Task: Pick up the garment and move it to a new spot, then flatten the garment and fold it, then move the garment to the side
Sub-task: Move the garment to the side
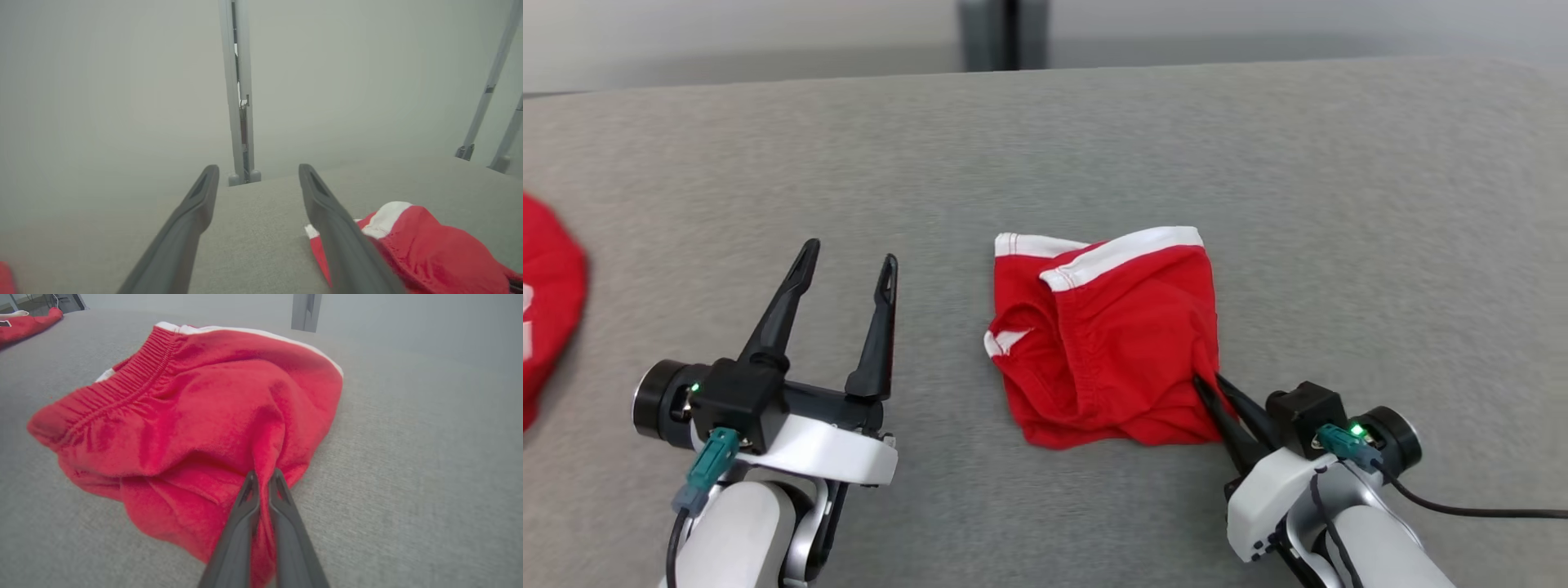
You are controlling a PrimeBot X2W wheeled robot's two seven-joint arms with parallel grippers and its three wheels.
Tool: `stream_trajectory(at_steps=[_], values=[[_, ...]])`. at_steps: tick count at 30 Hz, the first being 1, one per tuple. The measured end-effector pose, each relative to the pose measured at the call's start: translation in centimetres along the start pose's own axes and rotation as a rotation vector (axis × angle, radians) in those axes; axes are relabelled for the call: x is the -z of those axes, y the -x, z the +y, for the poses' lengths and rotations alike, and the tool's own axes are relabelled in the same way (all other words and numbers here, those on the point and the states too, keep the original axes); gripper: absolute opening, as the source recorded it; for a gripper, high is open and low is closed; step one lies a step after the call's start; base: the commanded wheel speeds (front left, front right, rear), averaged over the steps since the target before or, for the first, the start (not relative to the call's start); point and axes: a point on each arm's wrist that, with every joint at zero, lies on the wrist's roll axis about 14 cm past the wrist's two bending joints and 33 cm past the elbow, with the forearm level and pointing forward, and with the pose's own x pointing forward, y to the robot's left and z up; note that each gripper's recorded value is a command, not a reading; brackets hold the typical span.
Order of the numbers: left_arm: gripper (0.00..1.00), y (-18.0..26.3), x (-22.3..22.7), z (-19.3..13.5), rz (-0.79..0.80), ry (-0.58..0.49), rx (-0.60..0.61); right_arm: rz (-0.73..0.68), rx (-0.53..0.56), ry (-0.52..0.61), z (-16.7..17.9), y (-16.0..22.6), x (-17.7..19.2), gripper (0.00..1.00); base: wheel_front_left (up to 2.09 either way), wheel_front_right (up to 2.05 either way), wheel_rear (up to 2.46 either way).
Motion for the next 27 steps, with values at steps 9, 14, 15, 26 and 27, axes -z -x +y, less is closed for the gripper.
stream_trajectory(at_steps=[9, 14, 15, 26, 27], values=[[1.0, -4.6, 1.1, -9.1, 0.017, 0.018, 0.303, 0.023, 0.271, 0.108, -11.2, 6.0, 0.6, 0.0, 0.0, 0.0, 0.0], [1.0, -6.1, 1.1, -13.6, 0.005, 0.032, 0.443, 0.012, 0.434, 0.137, -17.4, 9.0, -0.5, 0.0, 0.0, 0.0, 0.0], [1.0, -6.3, 1.3, -14.2, 0.008, 0.038, 0.462, 0.025, 0.463, 0.15, -18.7, 9.4, -0.5, 0.0, 0.0, 0.0, 0.0], [1.0, -7.7, 4.0, -15.9, 0.051, 0.075, 0.523, 0.147, 0.65, 0.193, -27.4, 12.3, 0.6, 0.0, 0.0, 0.0, 0.0], [1.0, -7.8, 4.3, -15.8, 0.056, 0.076, 0.523, 0.158, 0.653, 0.205, -27.7, 12.3, 0.6, 0.0, 0.0, 0.0, 0.0]])
